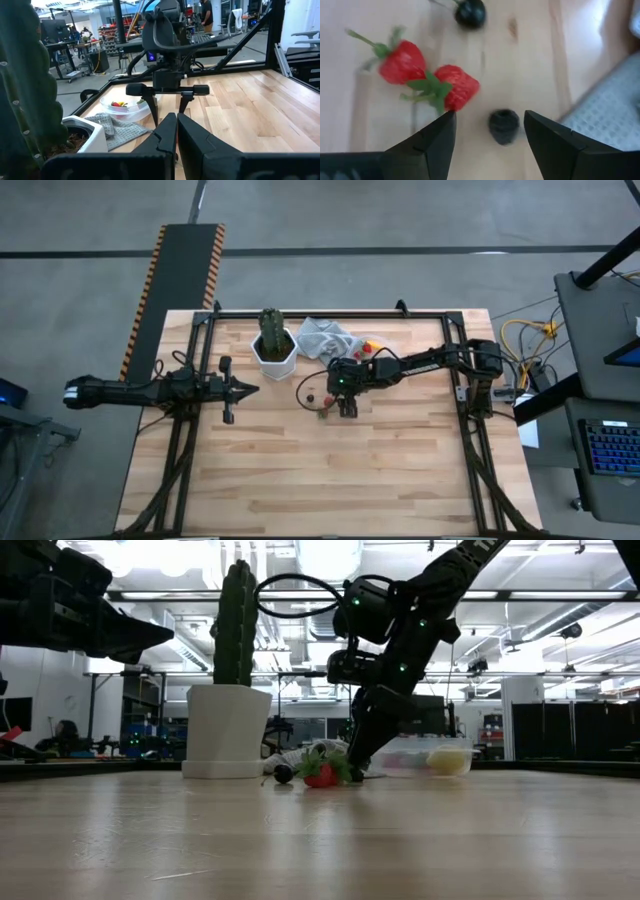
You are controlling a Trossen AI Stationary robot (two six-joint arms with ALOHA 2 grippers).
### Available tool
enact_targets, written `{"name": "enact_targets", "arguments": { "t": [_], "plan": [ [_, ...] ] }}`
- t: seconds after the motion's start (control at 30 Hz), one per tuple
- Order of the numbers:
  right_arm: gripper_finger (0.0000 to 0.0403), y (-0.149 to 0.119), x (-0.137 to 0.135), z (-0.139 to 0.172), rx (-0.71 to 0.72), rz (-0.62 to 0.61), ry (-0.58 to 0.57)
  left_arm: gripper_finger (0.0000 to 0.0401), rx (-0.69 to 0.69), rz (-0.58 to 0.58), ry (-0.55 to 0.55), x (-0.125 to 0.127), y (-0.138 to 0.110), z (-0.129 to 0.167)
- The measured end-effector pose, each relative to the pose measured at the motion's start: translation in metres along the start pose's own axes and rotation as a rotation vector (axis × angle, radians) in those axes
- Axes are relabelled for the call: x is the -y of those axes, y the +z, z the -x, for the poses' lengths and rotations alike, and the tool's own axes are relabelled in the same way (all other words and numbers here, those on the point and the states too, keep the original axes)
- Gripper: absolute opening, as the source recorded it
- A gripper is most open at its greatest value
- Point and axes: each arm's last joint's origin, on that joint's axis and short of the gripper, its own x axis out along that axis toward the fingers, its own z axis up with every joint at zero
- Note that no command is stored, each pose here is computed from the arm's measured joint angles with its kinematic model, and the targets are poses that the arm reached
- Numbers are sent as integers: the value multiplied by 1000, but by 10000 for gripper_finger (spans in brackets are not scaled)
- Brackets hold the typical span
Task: Pick and placing Produce into tupperware
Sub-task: Put the blackberry into the transparent bin
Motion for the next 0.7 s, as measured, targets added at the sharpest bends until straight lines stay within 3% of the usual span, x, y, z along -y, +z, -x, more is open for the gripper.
{"name": "enact_targets", "arguments": {
  "t": [0.7],
  "plan": [
    [226, -9, 9, -5, 20, -30, 9, 0, -1, -1, 0, 0, 0, 0]
  ]
}}
